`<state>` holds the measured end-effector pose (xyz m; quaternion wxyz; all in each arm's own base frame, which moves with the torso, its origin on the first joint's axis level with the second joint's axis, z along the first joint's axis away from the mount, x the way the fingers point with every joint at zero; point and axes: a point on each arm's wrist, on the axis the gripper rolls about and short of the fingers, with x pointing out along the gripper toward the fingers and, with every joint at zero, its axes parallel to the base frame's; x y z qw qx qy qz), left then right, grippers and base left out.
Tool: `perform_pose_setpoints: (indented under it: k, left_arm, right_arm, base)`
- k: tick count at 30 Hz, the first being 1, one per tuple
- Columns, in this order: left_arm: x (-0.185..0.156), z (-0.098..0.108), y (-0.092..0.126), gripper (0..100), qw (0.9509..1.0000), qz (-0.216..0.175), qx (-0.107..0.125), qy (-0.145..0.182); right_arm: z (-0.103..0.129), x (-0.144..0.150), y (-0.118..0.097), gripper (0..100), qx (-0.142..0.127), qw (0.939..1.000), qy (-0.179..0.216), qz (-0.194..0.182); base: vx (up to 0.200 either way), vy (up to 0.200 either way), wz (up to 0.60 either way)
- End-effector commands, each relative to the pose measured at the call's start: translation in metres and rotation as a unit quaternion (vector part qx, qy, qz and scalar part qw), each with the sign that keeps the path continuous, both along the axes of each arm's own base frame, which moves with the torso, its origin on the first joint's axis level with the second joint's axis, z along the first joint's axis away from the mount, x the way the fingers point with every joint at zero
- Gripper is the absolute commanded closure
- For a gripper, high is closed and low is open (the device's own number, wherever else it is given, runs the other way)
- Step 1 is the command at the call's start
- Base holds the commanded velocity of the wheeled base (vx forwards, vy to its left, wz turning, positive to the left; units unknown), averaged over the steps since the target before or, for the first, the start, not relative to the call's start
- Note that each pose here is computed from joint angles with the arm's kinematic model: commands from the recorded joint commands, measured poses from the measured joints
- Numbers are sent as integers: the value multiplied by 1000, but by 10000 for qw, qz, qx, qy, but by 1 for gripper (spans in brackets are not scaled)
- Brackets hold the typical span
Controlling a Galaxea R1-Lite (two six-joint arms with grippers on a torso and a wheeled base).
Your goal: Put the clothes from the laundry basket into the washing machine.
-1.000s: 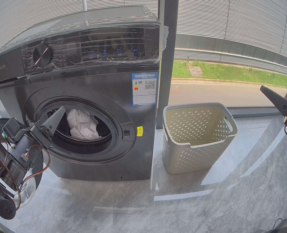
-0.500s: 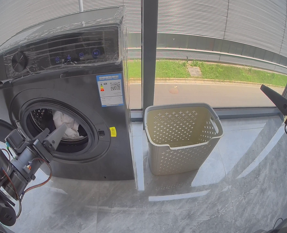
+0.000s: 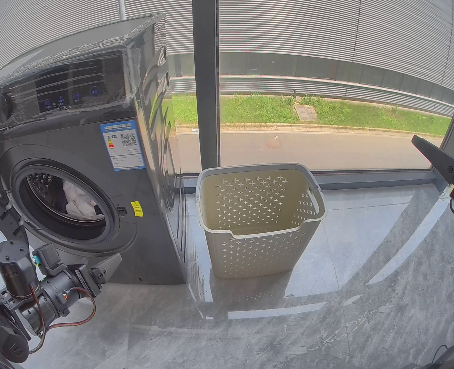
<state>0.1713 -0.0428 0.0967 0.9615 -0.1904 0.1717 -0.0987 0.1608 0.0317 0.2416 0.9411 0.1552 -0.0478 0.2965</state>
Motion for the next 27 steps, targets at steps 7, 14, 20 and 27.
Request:
perform_pose_setpoints:
  k: [7, 14, 20, 27]
  left_arm:
    - [-3, -10, -1, 0, 9993, 21, 156, 334]
    - [-20, 42, -1, 0, 9877, -297, -175, -1524]
    - [-52, 58, 10, 0, 9780, -240, 90, -2068]
    - [-81, 43, 41, 0, 9793, 387, 1317, -1487]
  right_arm:
    - [-3, -2, 0, 0, -60, 10000, 13, 9]
    - [-32, -24, -1, 0, -500, 9982, 133, 292]
    - [-45, -40, -3, 0, -564, 9973, 181, 427]
    - [-46, -40, -3, 0, -566, 9973, 196, 435]
  base:
    - [0, -171, 0]
    - [0, 0, 0]
    - [0, 0, 0]
    - [0, 0, 0]
